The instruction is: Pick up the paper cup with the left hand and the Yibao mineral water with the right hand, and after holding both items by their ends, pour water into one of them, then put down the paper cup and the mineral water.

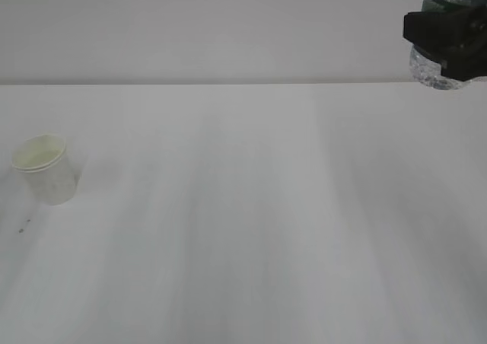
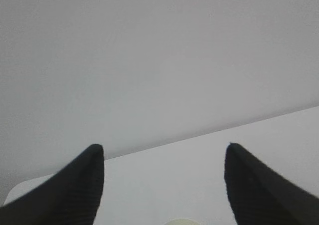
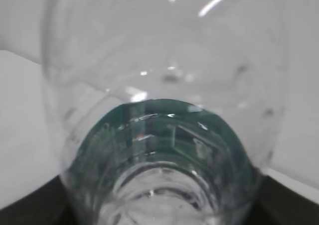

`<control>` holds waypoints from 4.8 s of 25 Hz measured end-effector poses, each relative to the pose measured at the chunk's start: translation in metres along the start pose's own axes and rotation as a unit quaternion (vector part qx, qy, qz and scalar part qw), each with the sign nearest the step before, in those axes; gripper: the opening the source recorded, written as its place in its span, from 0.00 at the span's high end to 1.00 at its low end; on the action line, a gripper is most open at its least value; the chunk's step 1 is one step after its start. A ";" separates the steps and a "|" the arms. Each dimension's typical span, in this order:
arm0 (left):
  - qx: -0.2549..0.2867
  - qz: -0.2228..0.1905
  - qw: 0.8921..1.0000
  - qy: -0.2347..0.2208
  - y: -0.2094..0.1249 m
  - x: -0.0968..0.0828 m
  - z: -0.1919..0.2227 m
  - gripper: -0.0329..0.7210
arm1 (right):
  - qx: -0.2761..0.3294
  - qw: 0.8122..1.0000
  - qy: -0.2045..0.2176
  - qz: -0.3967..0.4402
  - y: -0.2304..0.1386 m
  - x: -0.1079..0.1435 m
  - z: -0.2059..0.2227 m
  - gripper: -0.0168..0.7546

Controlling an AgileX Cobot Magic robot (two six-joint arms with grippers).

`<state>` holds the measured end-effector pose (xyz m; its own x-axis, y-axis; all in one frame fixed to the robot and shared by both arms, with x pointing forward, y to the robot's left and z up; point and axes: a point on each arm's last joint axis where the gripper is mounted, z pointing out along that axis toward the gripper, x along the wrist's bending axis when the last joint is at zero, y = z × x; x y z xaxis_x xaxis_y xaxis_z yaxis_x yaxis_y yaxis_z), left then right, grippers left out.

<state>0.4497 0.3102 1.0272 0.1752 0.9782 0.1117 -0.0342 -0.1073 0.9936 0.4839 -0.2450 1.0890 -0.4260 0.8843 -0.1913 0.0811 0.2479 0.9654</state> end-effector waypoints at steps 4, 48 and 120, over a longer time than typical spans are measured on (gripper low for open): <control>0.000 0.000 1.000 0.000 0.000 0.000 0.000 0.25 | 0.010 1.000 -0.002 -0.002 -0.013 0.003 -0.001 0.36; 0.015 0.009 1.000 -0.013 -0.002 -0.002 0.000 0.25 | -0.014 0.991 -0.091 0.097 -0.131 0.036 -0.058 0.37; 0.031 0.006 0.999 -0.013 -0.005 -0.002 0.000 0.26 | -0.005 0.985 -0.165 0.057 -0.150 0.002 0.016 0.36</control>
<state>0.4490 0.3085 1.0217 0.2000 0.9720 0.1236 0.0240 -0.1310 0.9911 0.4853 -0.2737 0.9409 -0.0984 0.9869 -0.1276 0.1011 0.1374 0.9853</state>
